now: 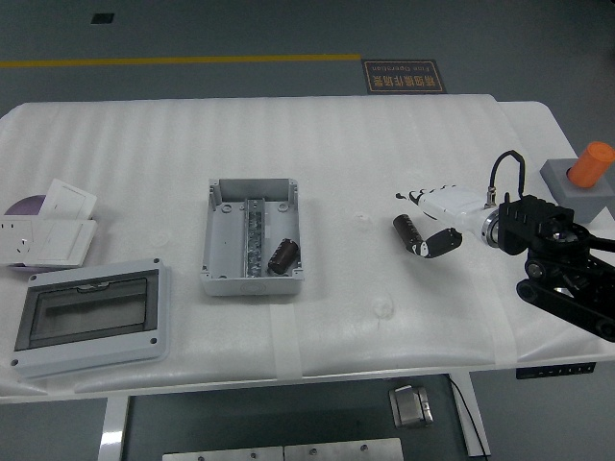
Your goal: Pick up the battery,place it into the box
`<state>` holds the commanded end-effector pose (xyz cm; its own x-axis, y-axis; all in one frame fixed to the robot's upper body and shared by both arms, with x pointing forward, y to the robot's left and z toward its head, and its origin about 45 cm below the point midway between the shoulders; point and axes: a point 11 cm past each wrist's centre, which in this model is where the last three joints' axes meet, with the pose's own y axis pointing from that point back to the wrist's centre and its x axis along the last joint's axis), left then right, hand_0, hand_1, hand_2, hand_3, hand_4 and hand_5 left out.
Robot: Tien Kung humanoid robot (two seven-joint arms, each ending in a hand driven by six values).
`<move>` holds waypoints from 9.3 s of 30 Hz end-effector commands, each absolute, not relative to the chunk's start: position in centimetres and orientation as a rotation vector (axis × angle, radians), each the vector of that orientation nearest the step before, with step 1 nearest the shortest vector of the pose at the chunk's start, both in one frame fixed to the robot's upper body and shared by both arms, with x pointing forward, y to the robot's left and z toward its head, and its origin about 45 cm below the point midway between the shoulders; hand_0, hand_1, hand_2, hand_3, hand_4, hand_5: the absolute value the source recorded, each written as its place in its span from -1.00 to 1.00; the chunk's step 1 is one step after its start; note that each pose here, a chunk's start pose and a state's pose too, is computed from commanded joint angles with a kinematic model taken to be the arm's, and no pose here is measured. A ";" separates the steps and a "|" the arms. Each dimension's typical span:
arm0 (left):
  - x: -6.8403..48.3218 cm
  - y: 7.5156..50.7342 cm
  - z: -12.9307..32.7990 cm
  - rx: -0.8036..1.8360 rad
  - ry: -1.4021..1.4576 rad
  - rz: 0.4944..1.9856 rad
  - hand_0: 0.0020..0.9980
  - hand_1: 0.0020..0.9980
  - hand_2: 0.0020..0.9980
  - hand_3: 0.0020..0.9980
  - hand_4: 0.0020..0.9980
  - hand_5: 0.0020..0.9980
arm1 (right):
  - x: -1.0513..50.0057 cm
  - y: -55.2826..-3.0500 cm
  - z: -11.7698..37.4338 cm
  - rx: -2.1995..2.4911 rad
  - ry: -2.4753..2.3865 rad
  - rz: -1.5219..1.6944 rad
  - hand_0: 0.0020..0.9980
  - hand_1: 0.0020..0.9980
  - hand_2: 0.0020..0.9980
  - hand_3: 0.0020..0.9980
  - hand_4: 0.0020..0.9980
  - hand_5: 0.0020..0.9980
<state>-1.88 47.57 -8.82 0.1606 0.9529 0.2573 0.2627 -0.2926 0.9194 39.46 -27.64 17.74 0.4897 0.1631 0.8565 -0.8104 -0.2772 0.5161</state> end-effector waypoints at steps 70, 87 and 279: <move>-1.5 47.6 -8.9 1.688 1.145 1.166 0.34 0.37 0.14 0.18 0.04 -0.07 | 41.3 -29.2 18.4 1.489 -0.643 1.062 0.52 0.48 0.47 0.65 -0.55 -0.67; -1.5 47.6 -8.8 1.692 1.147 1.163 0.34 0.37 0.14 0.18 0.04 -0.07 | 41.3 -27.4 20.4 1.493 -0.757 0.927 0.87 0.74 0.92 1.00 0.80 -0.28; 0.0 48.1 -8.7 1.654 1.095 1.199 0.33 0.37 0.13 0.17 0.03 -0.11 | 41.3 -25.7 17.8 1.310 -0.413 1.232 0.18 0.49 1.00 1.00 0.64 -0.42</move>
